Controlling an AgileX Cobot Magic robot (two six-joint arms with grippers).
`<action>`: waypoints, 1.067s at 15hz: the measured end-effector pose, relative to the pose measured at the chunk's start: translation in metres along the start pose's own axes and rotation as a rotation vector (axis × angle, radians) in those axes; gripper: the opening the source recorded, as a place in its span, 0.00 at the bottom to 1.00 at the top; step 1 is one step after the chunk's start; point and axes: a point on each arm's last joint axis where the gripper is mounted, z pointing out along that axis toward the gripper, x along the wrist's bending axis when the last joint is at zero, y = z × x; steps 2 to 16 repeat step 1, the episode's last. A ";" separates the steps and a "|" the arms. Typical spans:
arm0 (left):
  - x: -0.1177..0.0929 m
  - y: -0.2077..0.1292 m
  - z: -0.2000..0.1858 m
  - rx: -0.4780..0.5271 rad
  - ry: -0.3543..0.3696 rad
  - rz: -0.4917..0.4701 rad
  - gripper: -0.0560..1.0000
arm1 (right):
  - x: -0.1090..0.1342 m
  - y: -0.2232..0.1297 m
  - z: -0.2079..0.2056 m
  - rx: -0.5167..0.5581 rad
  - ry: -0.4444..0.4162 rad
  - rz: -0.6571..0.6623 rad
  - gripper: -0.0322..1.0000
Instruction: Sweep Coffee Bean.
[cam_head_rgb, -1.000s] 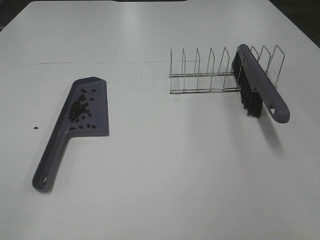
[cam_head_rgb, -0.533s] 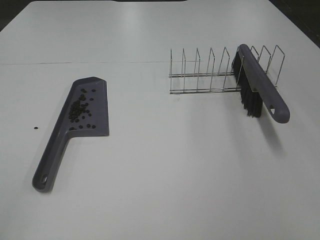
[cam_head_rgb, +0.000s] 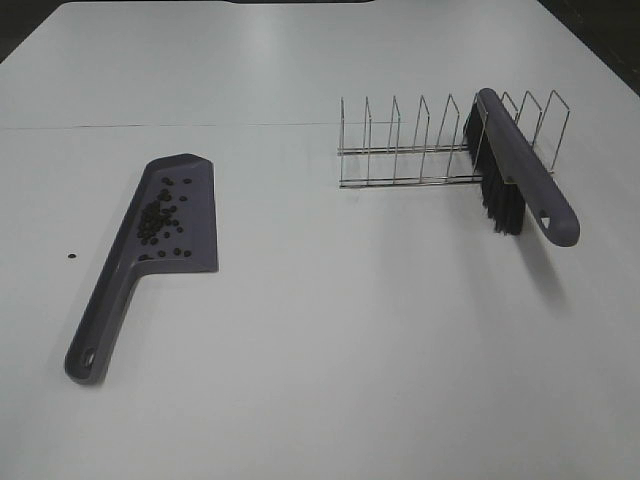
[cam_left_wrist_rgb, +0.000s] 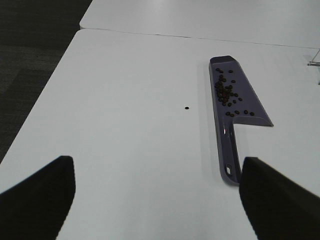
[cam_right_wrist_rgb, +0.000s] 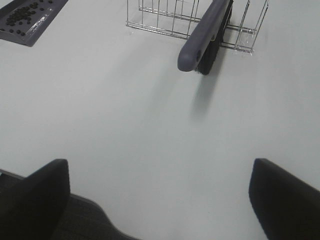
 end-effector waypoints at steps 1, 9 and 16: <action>0.000 0.000 0.000 0.000 0.000 0.000 0.82 | 0.000 0.000 0.000 0.000 0.000 0.000 0.86; 0.000 0.000 0.000 0.000 0.000 0.000 0.82 | 0.000 0.000 0.000 0.000 0.000 0.000 0.86; 0.000 0.000 0.000 0.000 0.000 0.000 0.82 | 0.000 0.000 0.000 0.000 0.000 0.000 0.86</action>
